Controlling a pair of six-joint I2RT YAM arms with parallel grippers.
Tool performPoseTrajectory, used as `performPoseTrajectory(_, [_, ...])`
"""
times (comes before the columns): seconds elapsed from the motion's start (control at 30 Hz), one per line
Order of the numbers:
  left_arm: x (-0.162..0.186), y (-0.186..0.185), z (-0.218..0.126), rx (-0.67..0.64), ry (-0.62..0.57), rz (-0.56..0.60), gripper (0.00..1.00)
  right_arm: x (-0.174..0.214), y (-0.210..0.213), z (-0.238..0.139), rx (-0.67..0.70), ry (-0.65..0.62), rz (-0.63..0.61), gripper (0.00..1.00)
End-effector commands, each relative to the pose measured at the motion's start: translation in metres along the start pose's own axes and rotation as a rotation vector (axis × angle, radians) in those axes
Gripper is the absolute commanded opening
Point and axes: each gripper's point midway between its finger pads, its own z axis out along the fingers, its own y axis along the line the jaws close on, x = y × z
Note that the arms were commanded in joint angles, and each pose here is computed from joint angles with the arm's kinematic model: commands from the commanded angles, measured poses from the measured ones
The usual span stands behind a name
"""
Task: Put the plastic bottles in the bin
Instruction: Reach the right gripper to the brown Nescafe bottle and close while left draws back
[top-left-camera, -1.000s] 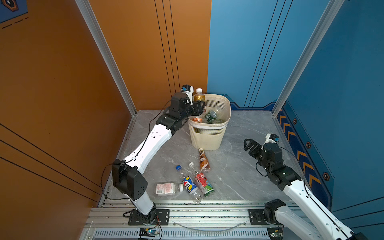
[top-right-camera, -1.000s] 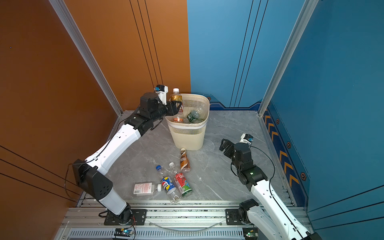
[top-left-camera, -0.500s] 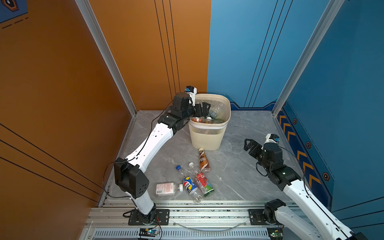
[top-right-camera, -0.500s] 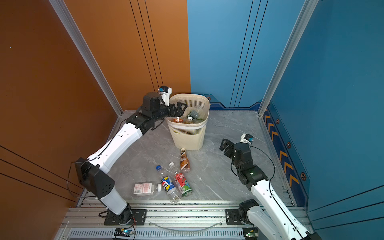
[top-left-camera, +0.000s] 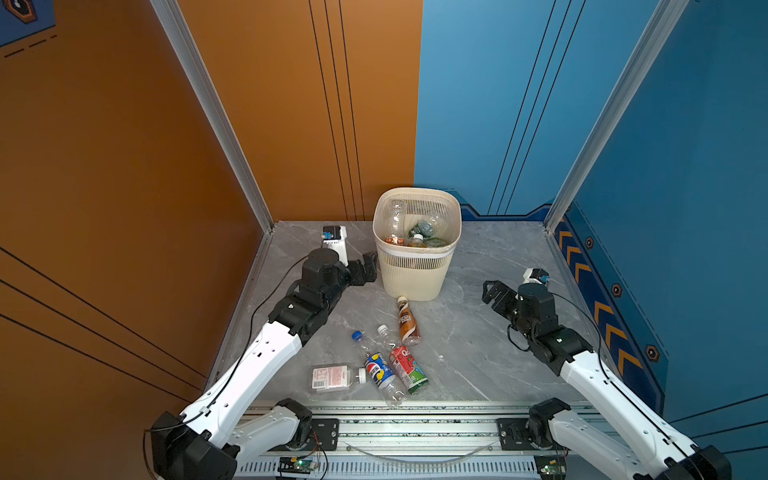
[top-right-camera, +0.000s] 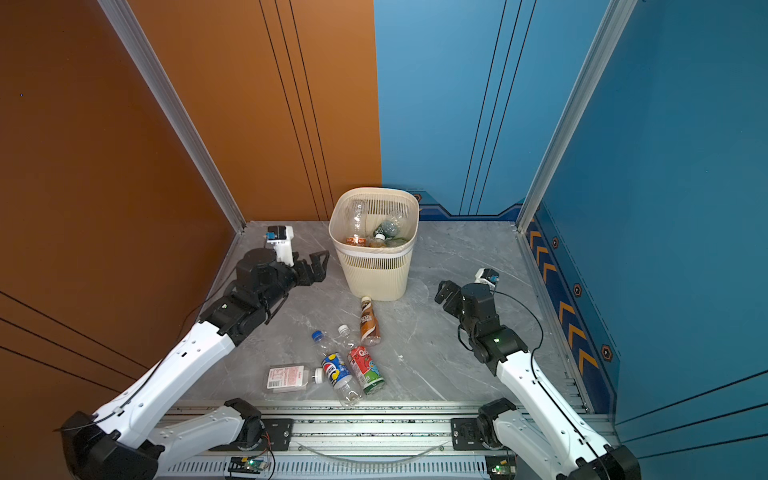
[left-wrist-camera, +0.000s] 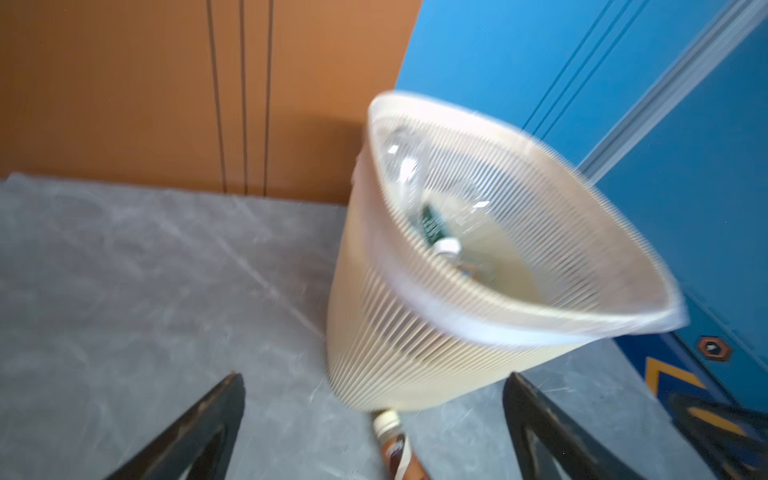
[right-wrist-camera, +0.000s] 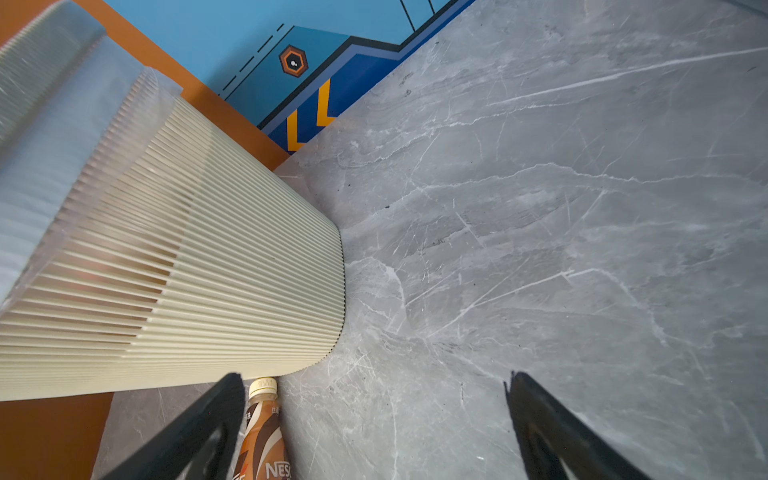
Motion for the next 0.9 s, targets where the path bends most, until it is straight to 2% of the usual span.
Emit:
performPoseTrajectory(0.0, [0.026, 0.038, -0.007, -0.125, 0.042, -0.063, 0.98, 0.013, 0.009, 0.004, -0.019, 0.048, -0.011, 1.00])
performPoseTrajectory(0.27, [0.045, 0.060, -0.010, -0.177, 0.064, -0.114, 0.98, 0.052, 0.045, 0.008, -0.036, 0.122, -0.159, 1.00])
performPoseTrajectory(0.47, [0.056, 0.072, -0.012, -0.202, 0.074, -0.148, 0.98, 0.115, 0.087, 0.018, -0.093, 0.277, -0.310, 1.00])
performPoseTrajectory(0.6, [0.056, 0.082, -0.017, -0.220, 0.065, -0.187, 0.98, 0.162, 0.109, 0.028, -0.099, 0.410, -0.409, 0.94])
performPoseTrajectory(0.7, [0.058, 0.088, -0.020, -0.233, 0.061, -0.193, 0.98, 0.194, 0.122, 0.034, -0.106, 0.463, -0.480, 0.94])
performPoseTrajectory(0.87, [0.058, 0.094, -0.024, -0.232, 0.050, -0.220, 0.98, 0.226, 0.127, 0.044, -0.084, 0.515, -0.523, 0.91])
